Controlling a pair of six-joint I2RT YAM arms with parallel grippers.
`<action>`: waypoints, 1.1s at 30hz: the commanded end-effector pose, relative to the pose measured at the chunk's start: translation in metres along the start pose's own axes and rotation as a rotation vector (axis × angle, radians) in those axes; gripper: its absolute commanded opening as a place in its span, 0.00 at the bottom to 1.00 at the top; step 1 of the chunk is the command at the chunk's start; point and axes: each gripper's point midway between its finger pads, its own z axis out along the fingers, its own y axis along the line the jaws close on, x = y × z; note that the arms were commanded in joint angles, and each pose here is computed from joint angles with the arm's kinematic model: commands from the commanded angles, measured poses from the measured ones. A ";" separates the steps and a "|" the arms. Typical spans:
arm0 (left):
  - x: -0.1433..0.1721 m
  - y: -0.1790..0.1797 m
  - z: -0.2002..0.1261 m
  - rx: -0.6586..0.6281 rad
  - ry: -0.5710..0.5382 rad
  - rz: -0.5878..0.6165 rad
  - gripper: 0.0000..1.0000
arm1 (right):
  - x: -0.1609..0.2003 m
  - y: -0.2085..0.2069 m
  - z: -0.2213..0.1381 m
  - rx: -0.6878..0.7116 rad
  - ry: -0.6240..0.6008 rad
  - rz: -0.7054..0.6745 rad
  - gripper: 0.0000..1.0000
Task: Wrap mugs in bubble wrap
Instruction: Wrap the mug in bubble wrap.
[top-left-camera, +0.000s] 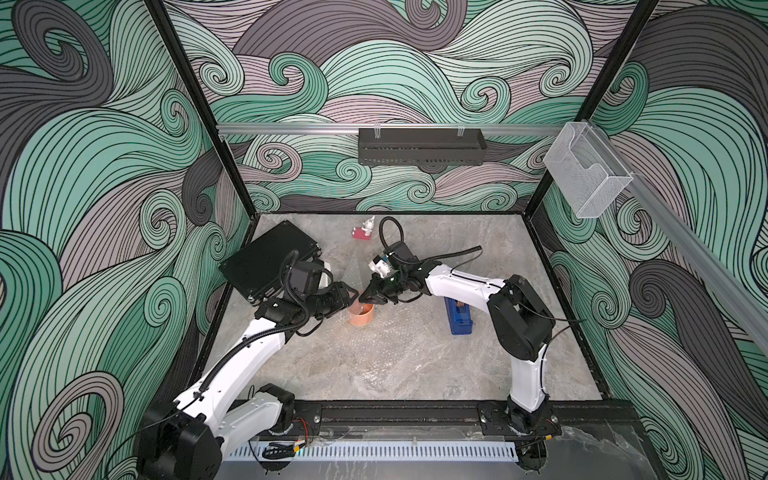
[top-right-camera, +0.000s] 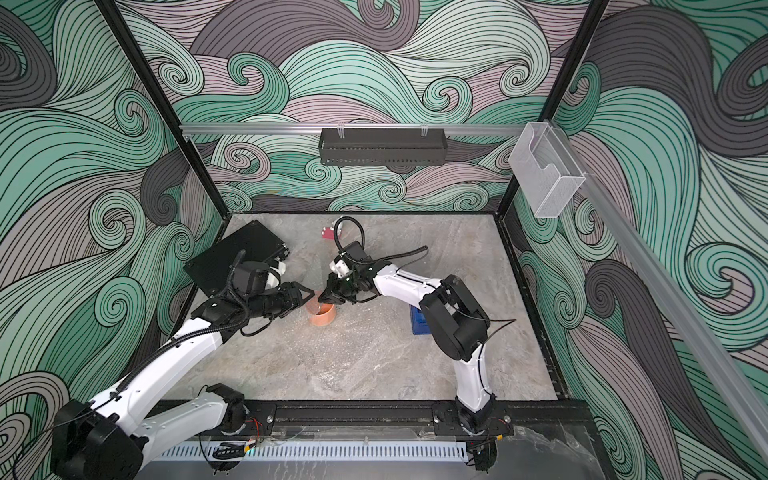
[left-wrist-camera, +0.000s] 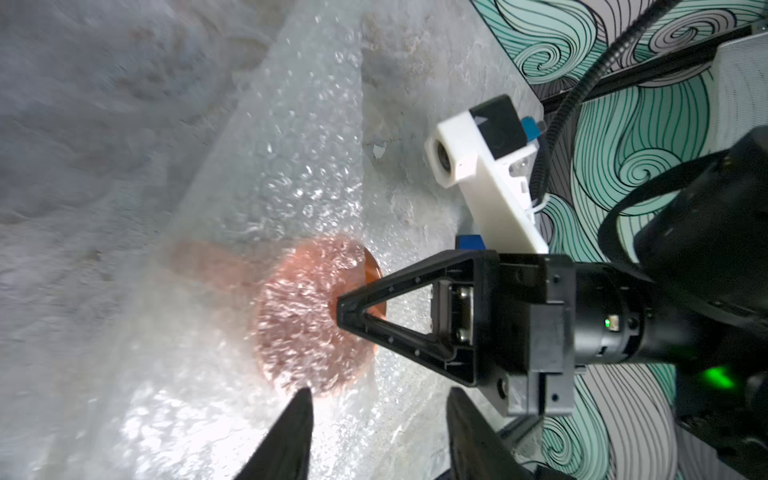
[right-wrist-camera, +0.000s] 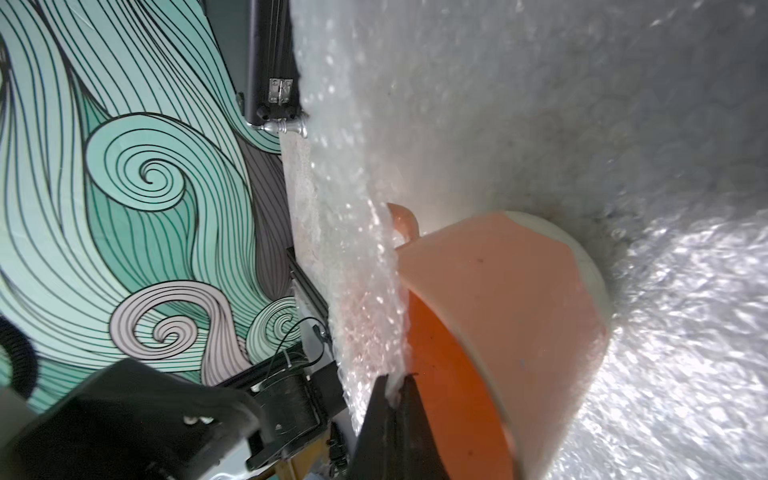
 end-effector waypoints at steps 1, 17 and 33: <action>-0.014 0.019 -0.019 -0.158 -0.085 0.058 0.63 | 0.001 0.003 -0.021 0.080 -0.029 -0.076 0.00; -0.019 0.042 0.031 -0.343 0.105 0.145 0.74 | 0.000 -0.004 -0.017 0.138 -0.006 -0.105 0.00; 0.008 0.075 0.070 -0.400 0.242 0.125 0.74 | 0.001 0.007 -0.023 0.181 -0.021 -0.171 0.03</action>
